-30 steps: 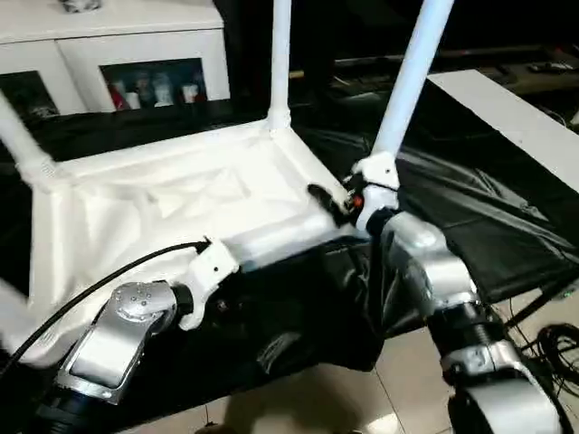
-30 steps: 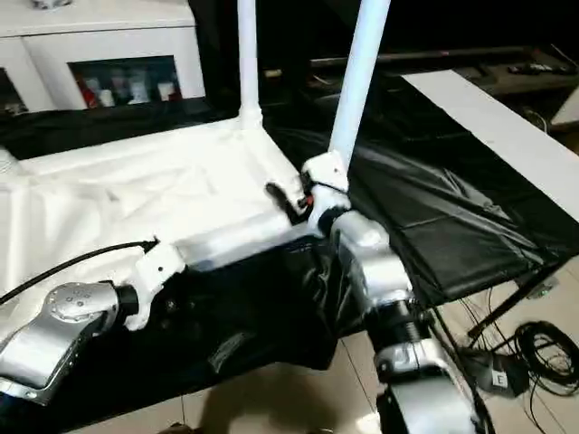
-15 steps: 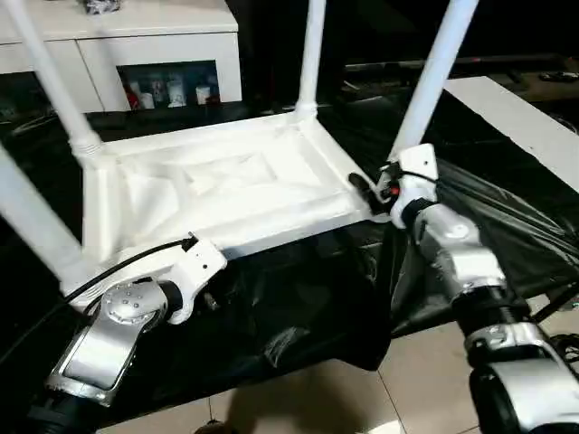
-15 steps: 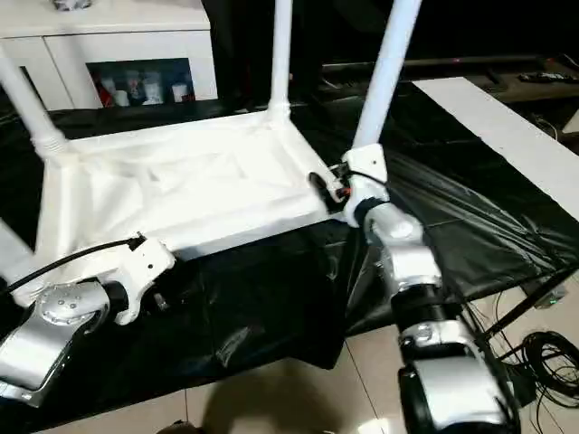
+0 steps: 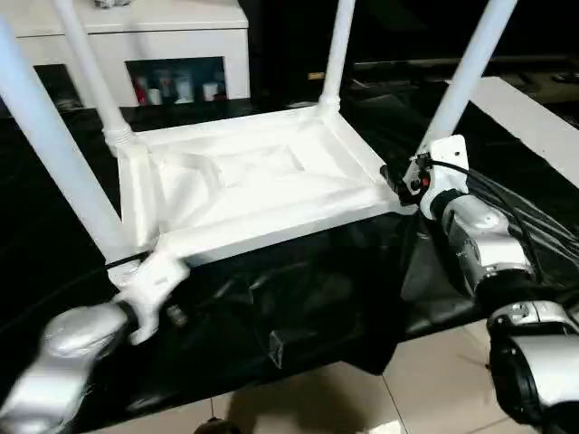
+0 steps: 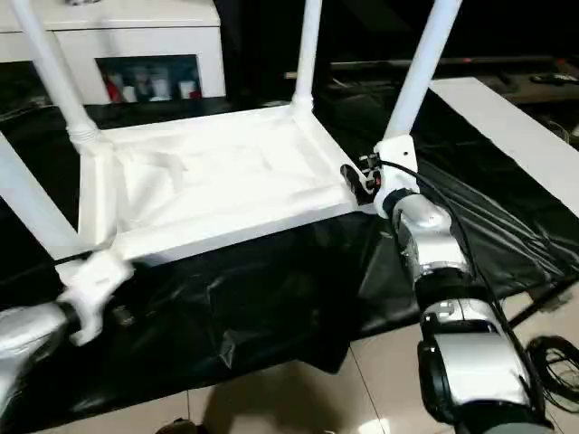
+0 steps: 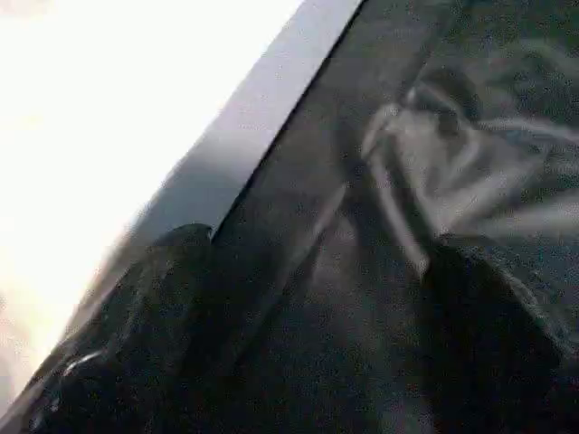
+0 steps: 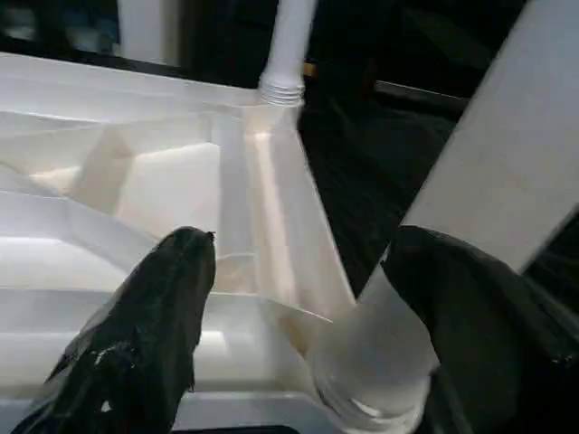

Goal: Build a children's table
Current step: Rotate table base

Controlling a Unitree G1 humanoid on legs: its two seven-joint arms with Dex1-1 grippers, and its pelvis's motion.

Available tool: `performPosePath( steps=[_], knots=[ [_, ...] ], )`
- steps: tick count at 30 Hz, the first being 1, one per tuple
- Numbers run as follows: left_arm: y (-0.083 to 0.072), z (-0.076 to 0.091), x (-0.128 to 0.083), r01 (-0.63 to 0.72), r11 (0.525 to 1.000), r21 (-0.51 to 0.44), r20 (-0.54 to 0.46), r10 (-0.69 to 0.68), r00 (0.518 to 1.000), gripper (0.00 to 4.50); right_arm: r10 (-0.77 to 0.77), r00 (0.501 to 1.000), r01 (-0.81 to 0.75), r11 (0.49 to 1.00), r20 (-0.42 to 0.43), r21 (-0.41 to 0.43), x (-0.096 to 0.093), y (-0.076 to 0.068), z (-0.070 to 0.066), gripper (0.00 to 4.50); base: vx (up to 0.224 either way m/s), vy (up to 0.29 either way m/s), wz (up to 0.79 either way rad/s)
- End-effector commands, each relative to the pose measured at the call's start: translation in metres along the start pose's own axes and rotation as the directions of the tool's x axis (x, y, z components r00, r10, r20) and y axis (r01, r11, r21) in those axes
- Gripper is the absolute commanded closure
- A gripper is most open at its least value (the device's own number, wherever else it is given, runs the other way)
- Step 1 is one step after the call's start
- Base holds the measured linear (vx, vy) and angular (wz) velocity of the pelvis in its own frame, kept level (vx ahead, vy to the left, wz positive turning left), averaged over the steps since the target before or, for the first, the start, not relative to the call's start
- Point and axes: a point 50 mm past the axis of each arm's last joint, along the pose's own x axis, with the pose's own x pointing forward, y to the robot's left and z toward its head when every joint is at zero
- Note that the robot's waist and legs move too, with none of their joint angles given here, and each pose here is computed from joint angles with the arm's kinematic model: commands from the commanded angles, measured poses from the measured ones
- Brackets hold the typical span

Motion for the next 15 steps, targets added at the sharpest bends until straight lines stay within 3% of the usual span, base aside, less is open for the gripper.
performPosePath(
  steps=[1, 2, 5, 7, 10, 11, 15],
  knots=[
    [0.005, 0.000, -0.019, 0.025, 0.999, -0.034, 0.038, -0.023, 0.999, 0.07, -0.054, 0.998, 0.054, 0.999, 0.016, -0.003, -0.003, -0.015, 0.003, 0.81, 0.000, 0.000, 0.00],
    [0.005, -0.001, -0.022, 0.028, 0.999, -0.043, 0.040, -0.027, 0.999, 0.07, -0.047, 0.999, 0.047, 0.999, 0.017, -0.004, -0.003, -0.014, 0.002, 0.81, 0.000, 0.000, 0.00],
    [0.008, -0.007, -0.052, 0.056, 0.985, -0.164, 0.058, -0.047, 0.997, 0.07, 0.096, 0.995, -0.096, 0.995, 0.036, 0.005, -0.003, 0.008, -0.003, 0.81, 0.000, 0.000, 0.00],
    [0.007, -0.012, -0.073, 0.096, 0.976, -0.198, 0.040, -0.090, 0.995, 0.07, 0.153, 0.988, -0.153, 0.988, 0.029, 0.015, -0.005, 0.021, -0.013, 0.81, 0.000, 0.000, 0.00],
    [0.008, -0.014, -0.083, 0.106, 0.973, -0.204, 0.033, -0.101, 0.994, 0.07, 0.159, 0.987, -0.159, 0.987, 0.020, 0.028, -0.007, 0.026, -0.021, 0.81, 0.000, 0.000, 0.00],
    [0.018, -0.014, -0.093, 0.069, 0.971, -0.227, 0.060, -0.057, 0.997, 0.07, 0.165, 0.986, -0.165, 0.985, 0.005, 0.045, -0.010, 0.035, -0.032, 0.81, 0.000, 0.000, 0.00],
    [0.037, -0.013, -0.109, 0.000, 0.958, -0.287, 0.107, 0.032, 0.994, 0.07, 0.207, 0.978, -0.207, 0.975, 0.000, 0.077, -0.018, 0.051, -0.045, 0.81, 0.000, 0.000, 0.00]
  ],
)
